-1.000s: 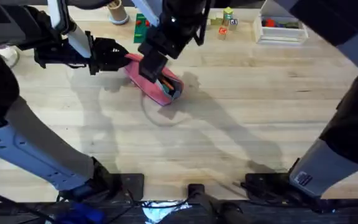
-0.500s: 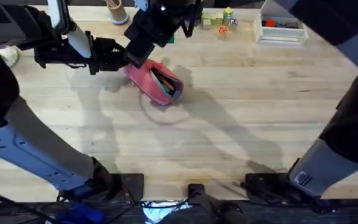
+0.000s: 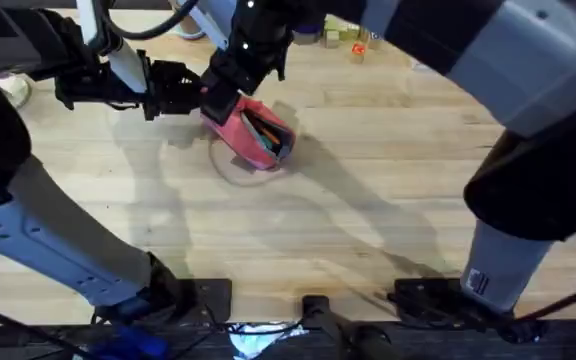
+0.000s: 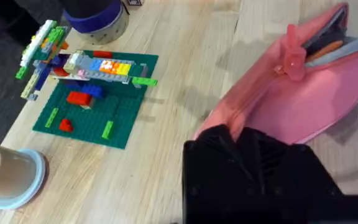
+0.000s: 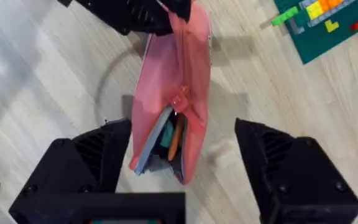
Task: Unzip the bag, pick up the pens from the table one at a time and place them inside, then zip the bag closed.
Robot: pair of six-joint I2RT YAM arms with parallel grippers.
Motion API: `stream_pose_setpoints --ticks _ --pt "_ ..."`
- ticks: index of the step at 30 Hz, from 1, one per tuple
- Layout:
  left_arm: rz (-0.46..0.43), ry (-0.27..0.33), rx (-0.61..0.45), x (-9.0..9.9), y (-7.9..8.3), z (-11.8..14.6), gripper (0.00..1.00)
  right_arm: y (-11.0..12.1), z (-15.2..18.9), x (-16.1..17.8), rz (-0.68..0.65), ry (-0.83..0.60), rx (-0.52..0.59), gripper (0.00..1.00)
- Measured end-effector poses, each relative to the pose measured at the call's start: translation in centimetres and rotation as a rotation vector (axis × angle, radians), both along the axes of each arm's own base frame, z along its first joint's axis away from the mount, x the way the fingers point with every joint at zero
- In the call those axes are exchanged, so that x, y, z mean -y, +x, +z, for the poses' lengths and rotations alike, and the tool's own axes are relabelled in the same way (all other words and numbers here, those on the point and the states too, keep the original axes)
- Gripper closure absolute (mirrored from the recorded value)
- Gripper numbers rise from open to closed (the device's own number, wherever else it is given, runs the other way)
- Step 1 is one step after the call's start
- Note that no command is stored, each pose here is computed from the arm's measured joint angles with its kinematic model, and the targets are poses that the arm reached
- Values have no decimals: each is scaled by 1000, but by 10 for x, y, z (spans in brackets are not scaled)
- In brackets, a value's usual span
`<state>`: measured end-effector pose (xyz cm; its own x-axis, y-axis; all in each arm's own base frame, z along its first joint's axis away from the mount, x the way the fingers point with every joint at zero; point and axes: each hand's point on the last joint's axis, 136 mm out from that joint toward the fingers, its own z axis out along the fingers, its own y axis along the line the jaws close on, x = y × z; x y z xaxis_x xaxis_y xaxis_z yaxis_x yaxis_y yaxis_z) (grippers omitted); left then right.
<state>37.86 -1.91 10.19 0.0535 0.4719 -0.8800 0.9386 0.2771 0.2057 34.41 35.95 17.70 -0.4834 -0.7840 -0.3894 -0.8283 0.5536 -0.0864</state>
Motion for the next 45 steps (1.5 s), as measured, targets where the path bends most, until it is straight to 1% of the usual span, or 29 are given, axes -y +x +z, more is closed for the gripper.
stream_pose_setpoints --ticks 7,17,24,27,30,34,38,40,45 --pt "0 0 0 0 0 0 958 8 -19 -9 0 -5 -6 6" --pt "0 0 0 0 0 0 959 8 -36 -17 12 1 -39 6" --pt "0 0 0 0 0 0 959 10 -60 -20 13 -23 -67 10" --pt "0 0 0 0 0 0 959 11 -64 -20 12 -28 -71 76" --pt "0 0 0 0 0 0 959 11 -63 -20 12 -25 -69 180" --pt "1 0 -1 0 0 0 958 11 -63 -20 10 -24 -69 350" --pt "1 0 -1 0 0 0 959 12 -63 -20 8 -24 -69 476" --pt "1 0 0 0 0 0 959 12 -63 -20 8 -23 -69 499" --pt "0 0 0 0 0 0 959 13 -63 -20 8 -21 -65 515"
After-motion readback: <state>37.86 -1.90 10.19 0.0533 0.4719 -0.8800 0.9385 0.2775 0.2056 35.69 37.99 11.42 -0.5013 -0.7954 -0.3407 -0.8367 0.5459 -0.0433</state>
